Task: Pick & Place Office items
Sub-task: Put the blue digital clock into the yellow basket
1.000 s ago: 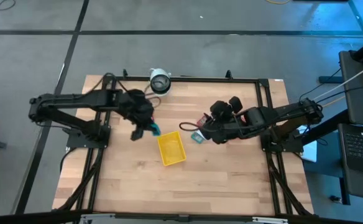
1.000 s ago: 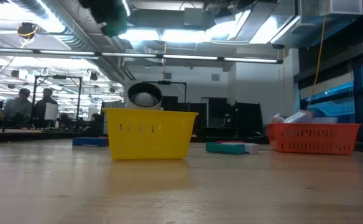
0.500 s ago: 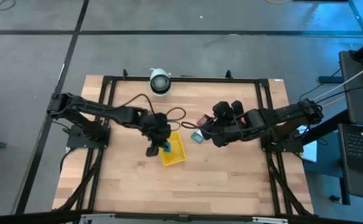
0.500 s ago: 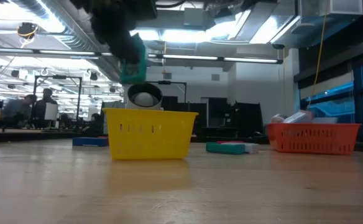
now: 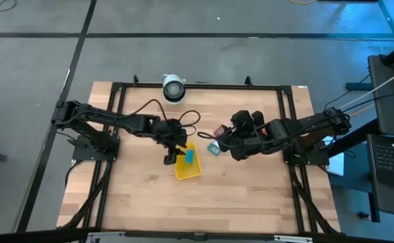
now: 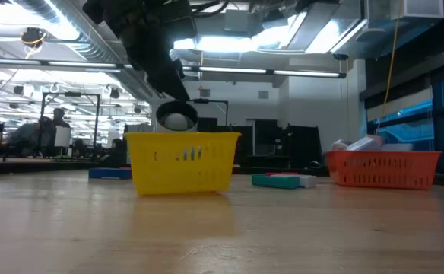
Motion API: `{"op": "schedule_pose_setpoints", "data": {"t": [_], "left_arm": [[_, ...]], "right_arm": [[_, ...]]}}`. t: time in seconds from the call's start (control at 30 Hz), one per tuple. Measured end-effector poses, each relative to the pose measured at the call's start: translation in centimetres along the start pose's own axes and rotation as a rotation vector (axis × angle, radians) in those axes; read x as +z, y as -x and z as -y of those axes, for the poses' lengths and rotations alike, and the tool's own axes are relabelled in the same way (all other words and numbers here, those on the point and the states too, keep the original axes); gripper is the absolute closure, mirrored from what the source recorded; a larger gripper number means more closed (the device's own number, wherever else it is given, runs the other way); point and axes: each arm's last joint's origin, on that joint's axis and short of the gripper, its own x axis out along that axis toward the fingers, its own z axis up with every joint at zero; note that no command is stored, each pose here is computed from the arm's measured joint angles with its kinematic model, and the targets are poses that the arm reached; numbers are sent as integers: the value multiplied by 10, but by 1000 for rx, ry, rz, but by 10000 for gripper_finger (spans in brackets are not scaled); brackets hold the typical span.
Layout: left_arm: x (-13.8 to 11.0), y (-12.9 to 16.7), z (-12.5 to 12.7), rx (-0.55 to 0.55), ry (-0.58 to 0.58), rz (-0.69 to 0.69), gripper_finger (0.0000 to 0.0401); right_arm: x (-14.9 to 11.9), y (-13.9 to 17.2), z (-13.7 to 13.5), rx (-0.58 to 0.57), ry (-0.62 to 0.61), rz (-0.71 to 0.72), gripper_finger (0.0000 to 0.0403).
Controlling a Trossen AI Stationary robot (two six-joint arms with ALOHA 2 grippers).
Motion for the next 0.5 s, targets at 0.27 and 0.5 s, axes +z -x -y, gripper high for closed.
{"op": "schedule_pose_setpoints", "data": {"t": [0.27,0.5], "left_arm": [[-7,6,-13,189,26,-60,206],[-38,39,-26,301,93,-357,201]], "right_arm": [[-3,4,-3,22,8,1,201],[-8,10,-5,36,12,3,201]]}}
